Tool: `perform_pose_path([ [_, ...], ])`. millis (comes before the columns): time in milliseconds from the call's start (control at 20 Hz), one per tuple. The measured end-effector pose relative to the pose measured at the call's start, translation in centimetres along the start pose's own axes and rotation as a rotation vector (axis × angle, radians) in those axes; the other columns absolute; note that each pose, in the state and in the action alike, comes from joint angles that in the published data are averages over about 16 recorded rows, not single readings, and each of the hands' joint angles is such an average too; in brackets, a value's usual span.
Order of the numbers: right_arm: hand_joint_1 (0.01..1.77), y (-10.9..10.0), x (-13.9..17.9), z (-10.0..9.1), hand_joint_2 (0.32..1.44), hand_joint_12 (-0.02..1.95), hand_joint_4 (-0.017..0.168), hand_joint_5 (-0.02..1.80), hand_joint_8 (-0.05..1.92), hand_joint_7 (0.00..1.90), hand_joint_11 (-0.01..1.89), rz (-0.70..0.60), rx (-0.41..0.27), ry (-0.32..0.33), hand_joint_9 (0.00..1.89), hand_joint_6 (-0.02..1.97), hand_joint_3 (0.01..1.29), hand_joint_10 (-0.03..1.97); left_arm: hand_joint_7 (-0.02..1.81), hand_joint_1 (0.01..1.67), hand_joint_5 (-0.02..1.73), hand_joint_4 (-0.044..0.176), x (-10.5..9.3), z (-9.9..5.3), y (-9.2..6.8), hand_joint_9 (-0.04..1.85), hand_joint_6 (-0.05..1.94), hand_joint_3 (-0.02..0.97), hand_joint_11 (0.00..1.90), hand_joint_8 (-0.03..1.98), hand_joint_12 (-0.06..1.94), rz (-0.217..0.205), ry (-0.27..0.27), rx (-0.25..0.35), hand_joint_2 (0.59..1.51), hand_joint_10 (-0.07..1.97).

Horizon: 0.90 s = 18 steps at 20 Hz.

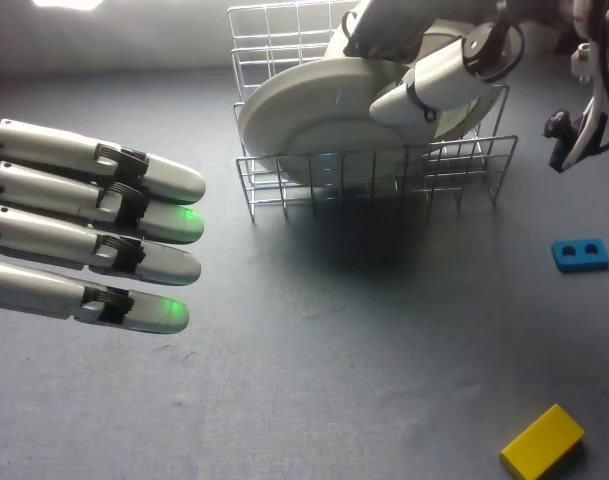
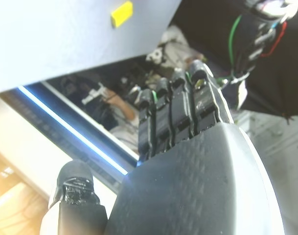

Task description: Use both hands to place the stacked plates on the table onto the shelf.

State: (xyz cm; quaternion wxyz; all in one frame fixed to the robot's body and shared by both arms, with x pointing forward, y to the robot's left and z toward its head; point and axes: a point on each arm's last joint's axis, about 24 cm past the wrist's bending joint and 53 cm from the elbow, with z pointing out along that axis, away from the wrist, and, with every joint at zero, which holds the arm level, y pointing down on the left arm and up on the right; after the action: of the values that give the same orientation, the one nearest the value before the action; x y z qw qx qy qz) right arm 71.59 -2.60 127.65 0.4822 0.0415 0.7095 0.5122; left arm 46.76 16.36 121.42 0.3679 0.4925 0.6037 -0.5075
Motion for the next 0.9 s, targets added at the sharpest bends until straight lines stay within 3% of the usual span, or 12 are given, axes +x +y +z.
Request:
perform_pose_path([
  [200, 1.04, 1.4, -0.5, -0.5, 1.07, 0.85, -0.008, 0.87, 0.02, 0.96, 0.54, -0.003, -0.031, -0.012, 0.90, 0.01, 0.01, 0.01, 0.21, 0.01, 0.26, 0.008, -0.3, 0.2, -0.2, 0.15, 0.01, 0.000, 0.02, 0.01, 0.26, 0.000, -0.009, 0.005, 1.138, 0.01],
  [600, 0.92, 4.7, -2.0, -2.4, 1.07, 0.84, -0.004, 0.83, 0.02, 0.89, 0.47, -0.036, -0.112, -0.051, 0.85, 0.00, 0.01, 0.01, 0.24, 0.02, 0.28, 0.008, -0.8, -0.2, -0.2, 0.19, 0.01, 0.001, 0.03, 0.01, 0.31, -0.001, -0.026, -0.005, 1.148, 0.02],
  [750, 0.76, 5.8, -2.4, -3.5, 1.06, 1.00, -0.002, 0.85, 0.17, 0.90, 0.51, -0.064, -0.141, -0.064, 0.85, 0.13, 0.01, 0.21, 0.37, 0.03, 0.39, 0.008, -0.8, -0.3, -0.2, 0.30, 0.09, 0.000, 0.15, 0.20, 0.59, -0.002, -0.026, -0.007, 1.167, 0.26],
  [900, 0.59, 6.8, -2.4, -4.9, 1.06, 1.21, -0.001, 0.90, 0.51, 0.95, 0.64, -0.109, -0.172, -0.073, 0.91, 0.45, 0.01, 0.56, 0.59, 0.04, 0.58, 0.017, -0.8, -0.4, -0.2, 0.53, 0.39, -0.001, 0.37, 0.53, 0.89, -0.003, -0.026, -0.008, 1.177, 0.59],
])
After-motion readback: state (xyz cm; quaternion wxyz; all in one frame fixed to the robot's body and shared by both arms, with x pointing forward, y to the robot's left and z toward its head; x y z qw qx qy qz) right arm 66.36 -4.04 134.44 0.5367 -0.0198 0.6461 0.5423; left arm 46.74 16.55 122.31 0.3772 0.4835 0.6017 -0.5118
